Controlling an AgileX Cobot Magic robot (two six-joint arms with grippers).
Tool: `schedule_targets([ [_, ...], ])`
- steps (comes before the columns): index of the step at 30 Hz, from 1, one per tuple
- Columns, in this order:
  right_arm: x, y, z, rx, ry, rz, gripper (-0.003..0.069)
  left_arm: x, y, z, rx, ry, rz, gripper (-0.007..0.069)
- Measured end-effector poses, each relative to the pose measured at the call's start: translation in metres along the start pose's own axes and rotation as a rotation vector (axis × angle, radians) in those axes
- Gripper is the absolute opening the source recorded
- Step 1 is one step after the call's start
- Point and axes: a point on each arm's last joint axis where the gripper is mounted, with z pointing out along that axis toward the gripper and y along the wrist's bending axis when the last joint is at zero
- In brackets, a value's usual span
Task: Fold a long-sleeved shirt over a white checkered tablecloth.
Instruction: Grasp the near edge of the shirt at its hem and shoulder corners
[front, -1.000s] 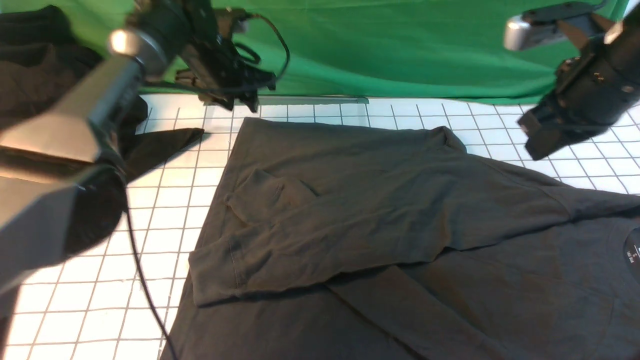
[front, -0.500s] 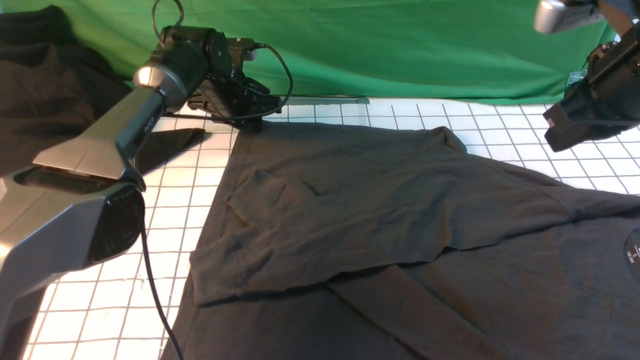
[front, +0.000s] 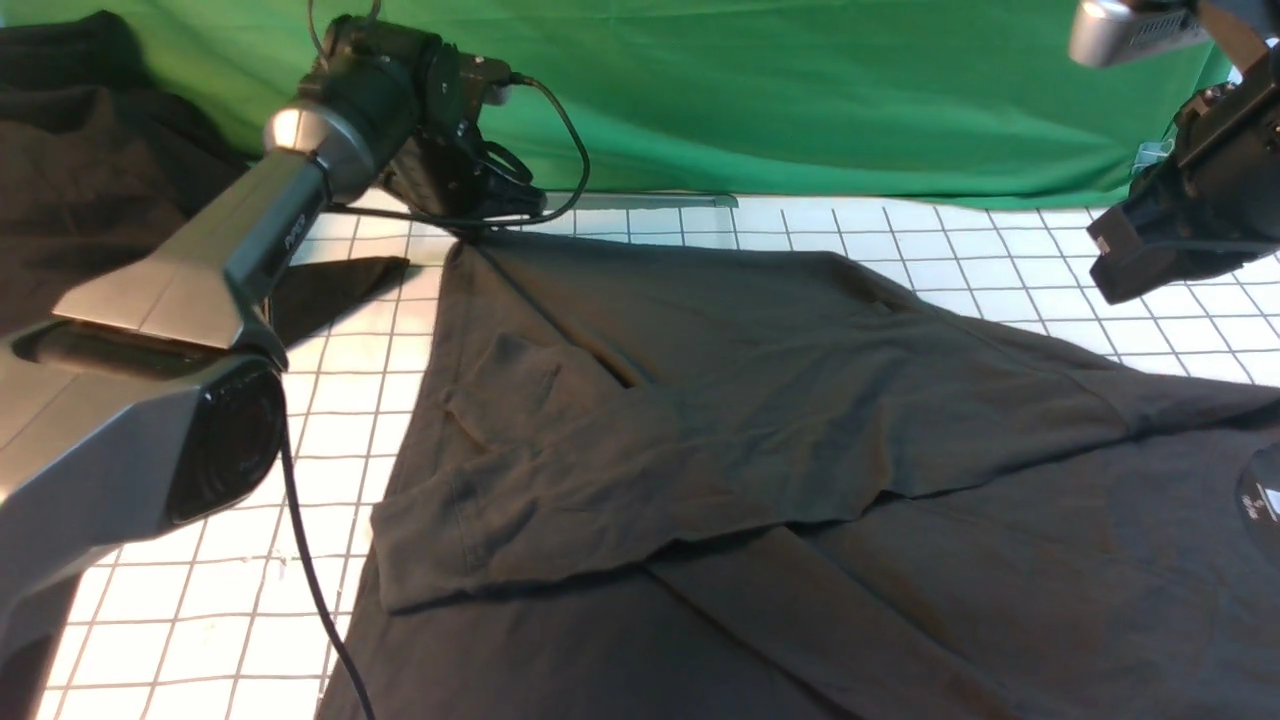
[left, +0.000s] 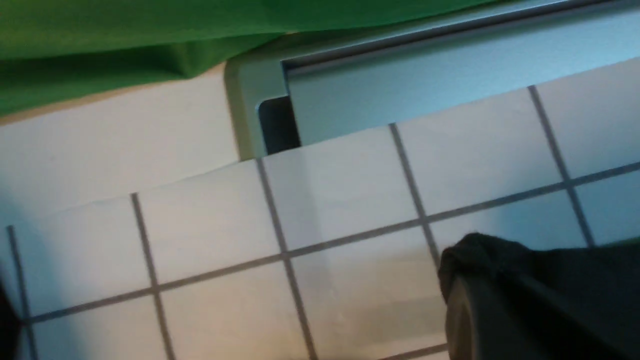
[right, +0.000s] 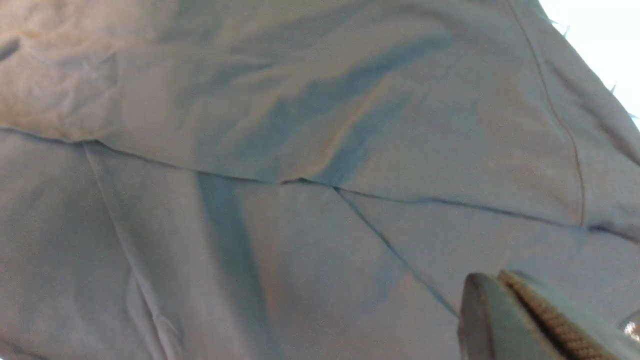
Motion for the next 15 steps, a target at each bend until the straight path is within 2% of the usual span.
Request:
schedule_targets([
  [6,0.000,0.000,0.000,0.000,0.001,0.000,0.0006,0.001,0.013,0.002,-0.026,-0.001,-0.024,0.0015],
  [8,0.000,0.000,0.000,0.000,0.001,0.000,0.0006,0.001,0.015,0.002,-0.032,-0.002,-0.023,0.0050],
  [11,0.000,0.000,0.000,-0.001,0.003,0.000,0.0006,0.001,0.018,0.000,-0.066,0.018,-0.008,0.0139],
  [14,0.002,0.000,0.000,-0.004,0.017,0.000,0.0006,0.002,0.026,-0.010,-0.135,0.054,-0.009,0.0260],
  [15,0.002,0.001,0.000,-0.006,0.025,0.000,0.0006,-0.002,0.031,-0.023,-0.168,0.059,-0.018,0.0328],
])
